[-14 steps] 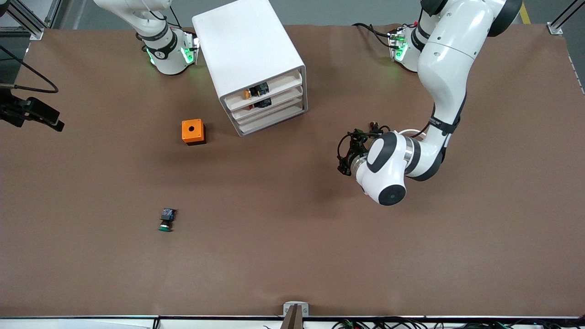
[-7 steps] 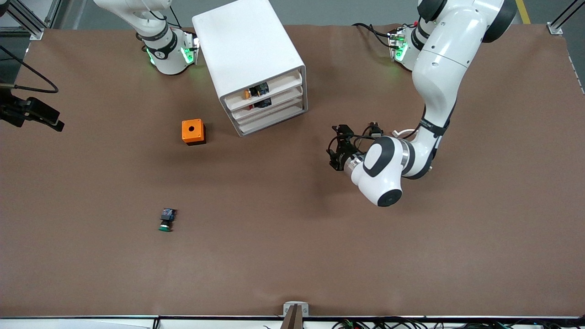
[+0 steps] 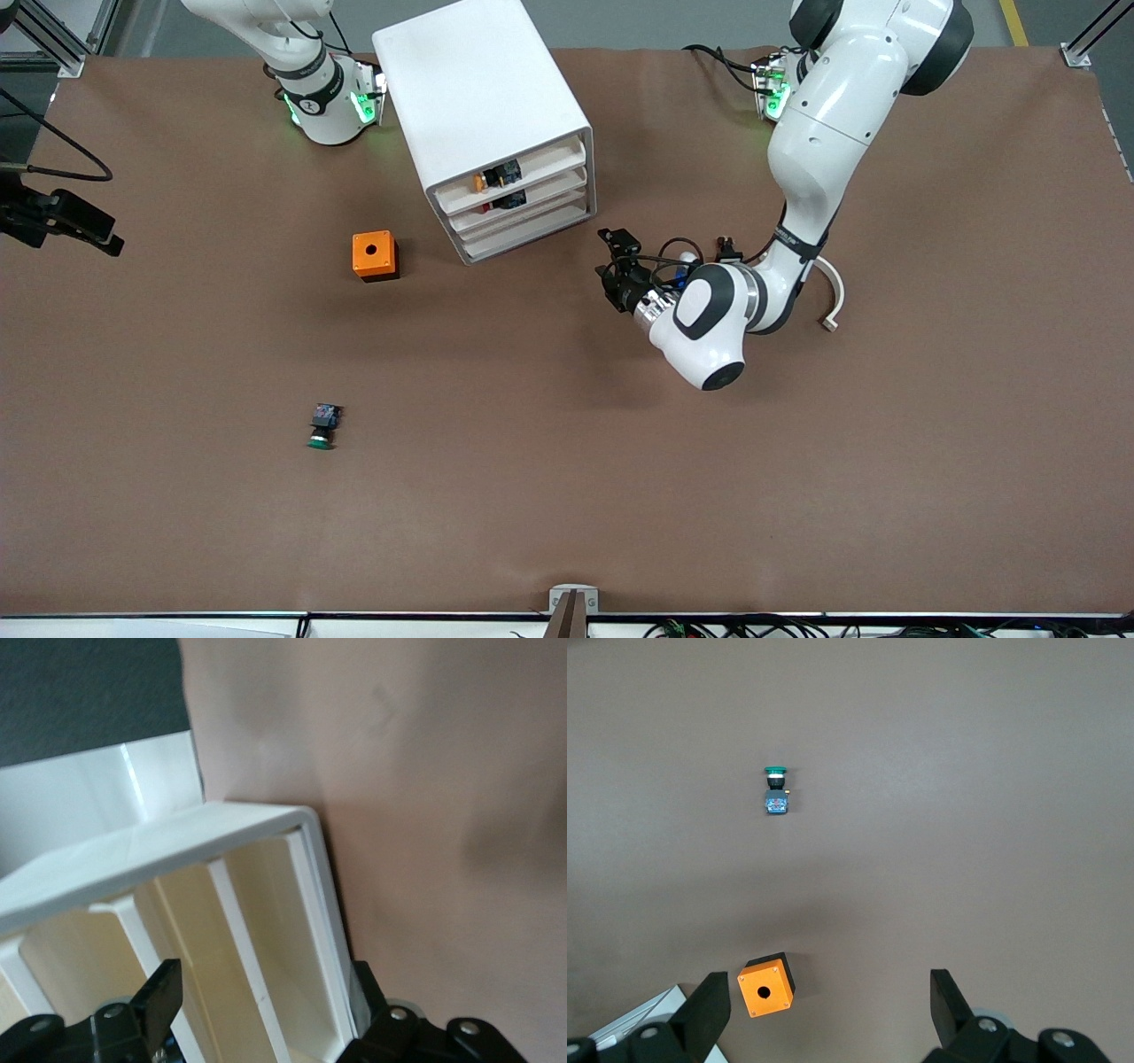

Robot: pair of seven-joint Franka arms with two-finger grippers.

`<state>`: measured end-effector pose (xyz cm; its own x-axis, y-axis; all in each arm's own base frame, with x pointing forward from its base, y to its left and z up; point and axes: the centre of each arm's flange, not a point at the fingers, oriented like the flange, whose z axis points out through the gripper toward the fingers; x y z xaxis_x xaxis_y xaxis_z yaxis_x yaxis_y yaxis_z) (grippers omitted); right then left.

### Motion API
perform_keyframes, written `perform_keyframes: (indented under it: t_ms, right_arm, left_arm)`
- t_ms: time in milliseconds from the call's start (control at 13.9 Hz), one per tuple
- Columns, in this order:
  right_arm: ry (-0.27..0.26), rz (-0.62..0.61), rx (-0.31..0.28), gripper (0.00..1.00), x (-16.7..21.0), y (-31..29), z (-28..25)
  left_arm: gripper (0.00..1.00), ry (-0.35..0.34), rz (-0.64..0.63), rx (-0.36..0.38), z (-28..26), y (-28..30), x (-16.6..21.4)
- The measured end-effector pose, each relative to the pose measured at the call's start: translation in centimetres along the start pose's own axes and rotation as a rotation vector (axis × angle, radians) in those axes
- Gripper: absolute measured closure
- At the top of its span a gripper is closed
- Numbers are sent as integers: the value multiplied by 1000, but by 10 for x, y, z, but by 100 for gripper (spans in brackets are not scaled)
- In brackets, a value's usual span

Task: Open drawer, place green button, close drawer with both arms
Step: 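Pull the drawer open with the left gripper while the right gripper reaches the button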

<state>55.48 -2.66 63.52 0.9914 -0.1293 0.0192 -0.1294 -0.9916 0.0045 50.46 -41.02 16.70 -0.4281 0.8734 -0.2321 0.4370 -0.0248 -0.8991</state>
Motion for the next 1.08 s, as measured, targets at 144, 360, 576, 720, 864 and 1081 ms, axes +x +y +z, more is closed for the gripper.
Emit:
perform_keyframes:
  t_ms: [144,360,576,720,864,1081]
  right_arm:
    - [4,-1,0,0,7,-1,11]
    - [-14,-14,1,0,27,-11,46]
    - [-66,-39,8,0,44,-32,88]
    - [-92,-43,35,0,57,-43,121]
    - [-128,-54,44,0,68,-56,156]
    - [-176,-80,47,0,79,-78,212]
  left_arm:
    - [20,-2,-65,34,23,0,-8]
    - [23,-3,-119,87,60,1,-17]
    - [33,-3,-130,131,92,3,-23]
    - [36,10,-130,144,108,1,-27]
    - [40,22,-129,150,119,-1,-29]
    - [53,15,-134,137,124,4,-29]
